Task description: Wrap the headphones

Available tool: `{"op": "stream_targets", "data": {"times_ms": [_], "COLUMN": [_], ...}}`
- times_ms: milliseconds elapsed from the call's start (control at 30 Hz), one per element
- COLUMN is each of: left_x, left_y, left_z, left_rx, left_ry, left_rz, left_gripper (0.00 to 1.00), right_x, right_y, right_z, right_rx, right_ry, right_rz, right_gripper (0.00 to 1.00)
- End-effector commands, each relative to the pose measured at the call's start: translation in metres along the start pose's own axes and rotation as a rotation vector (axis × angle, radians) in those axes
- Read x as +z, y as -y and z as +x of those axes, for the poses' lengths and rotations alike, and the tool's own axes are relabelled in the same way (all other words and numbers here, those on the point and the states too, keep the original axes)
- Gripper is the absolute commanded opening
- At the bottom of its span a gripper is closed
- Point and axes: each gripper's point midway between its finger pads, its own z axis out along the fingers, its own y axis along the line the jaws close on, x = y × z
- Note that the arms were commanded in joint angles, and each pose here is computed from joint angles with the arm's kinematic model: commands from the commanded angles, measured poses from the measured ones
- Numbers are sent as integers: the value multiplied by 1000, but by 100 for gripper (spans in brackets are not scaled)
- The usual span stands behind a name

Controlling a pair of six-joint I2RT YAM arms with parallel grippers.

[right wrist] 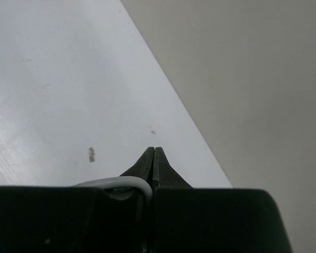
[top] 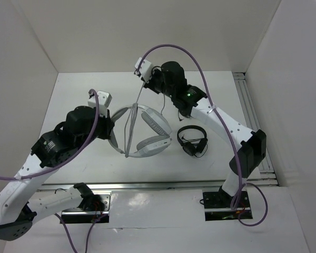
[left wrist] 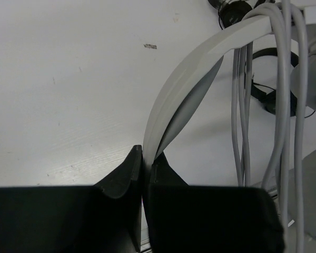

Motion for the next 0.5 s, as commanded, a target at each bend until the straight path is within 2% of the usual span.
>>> {"op": "stream_targets", "data": {"times_ms": [0, 133, 300, 333, 400, 467], "left_x": [-44, -64, -96, -100, -104, -104], "left_y": [4, 3, 19, 25, 36, 44], "left_z": [9, -21, -80, -88, -104, -112], "left_rx": [72, 27, -33, -36, -47, -66], "left_ry": [-61, 29, 207, 225, 239, 238], "left_rz": [96, 99, 201, 230, 278, 306], "left_gripper": [0, 0, 0, 0, 0, 0], "right_x": [-5, 0, 14, 15, 23, 22], "right_y": [77, 61, 3, -16, -30, -67], "right_z": [13, 36, 48, 43, 34, 33], "right_rx": [176, 287, 513, 578, 622, 736], "right_ry": [52, 80, 179, 223, 307, 328], "right_rz": [185, 71, -265, -359, -430, -538], "right_gripper": [0, 0, 2, 2, 3, 3]}}
